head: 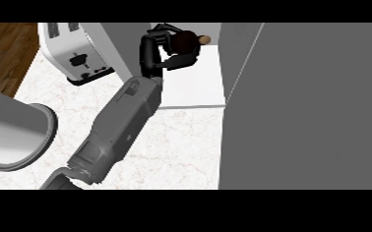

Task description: Pick up the wine, place it into the cabinet and close the cabinet

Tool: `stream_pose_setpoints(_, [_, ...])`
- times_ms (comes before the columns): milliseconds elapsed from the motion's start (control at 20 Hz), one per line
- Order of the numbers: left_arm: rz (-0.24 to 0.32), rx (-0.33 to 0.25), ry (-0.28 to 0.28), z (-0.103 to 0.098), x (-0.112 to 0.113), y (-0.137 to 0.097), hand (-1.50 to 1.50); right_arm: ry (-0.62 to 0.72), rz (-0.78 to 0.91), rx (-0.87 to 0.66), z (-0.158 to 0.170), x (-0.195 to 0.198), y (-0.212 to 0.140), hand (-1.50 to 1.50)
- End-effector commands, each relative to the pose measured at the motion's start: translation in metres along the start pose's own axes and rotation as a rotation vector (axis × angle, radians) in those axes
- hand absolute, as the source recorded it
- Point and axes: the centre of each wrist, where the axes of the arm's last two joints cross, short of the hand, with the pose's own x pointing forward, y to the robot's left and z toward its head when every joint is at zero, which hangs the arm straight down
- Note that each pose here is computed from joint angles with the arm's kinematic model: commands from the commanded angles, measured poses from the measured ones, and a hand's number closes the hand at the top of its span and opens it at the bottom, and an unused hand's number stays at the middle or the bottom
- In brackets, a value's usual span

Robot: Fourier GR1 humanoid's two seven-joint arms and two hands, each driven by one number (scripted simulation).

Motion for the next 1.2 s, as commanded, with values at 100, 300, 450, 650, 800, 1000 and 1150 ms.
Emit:
stream_pose_setpoints(100, [0.029,0.001,-0.004,-0.008,-0.012,0.017,1.50,-0.047,-0.018,0.012,0.014,0.021,0.001,-1.50])
stream_pose_setpoints(300, [0.038,0.055,0.041,-0.010,-0.010,0.005,1.50,-0.042,-0.023,0.035,0.017,0.011,0.001,-1.50])
stream_pose_setpoints(450, [0.113,0.080,0.079,-0.018,-0.001,0.002,1.50,-0.043,-0.050,0.032,-0.003,0.006,-0.001,-1.50])
stream_pose_setpoints(650, [0.173,0.101,0.086,-0.019,-0.011,0.020,1.50,-0.041,-0.041,0.034,0.010,0.003,0.003,-1.50])
stream_pose_setpoints(800, [0.159,0.091,0.093,-0.022,-0.010,0.020,1.50,-0.050,-0.037,0.048,0.010,0.010,0.004,-1.50])
stream_pose_setpoints(1000, [0.119,0.106,0.105,-0.010,-0.016,0.009,1.50,-0.053,-0.040,0.044,0.018,0.007,0.006,-1.50])
stream_pose_setpoints(1150, [0.103,0.082,0.093,-0.018,-0.012,0.013,1.50,-0.051,-0.028,0.043,0.013,0.015,0.005,-1.50])
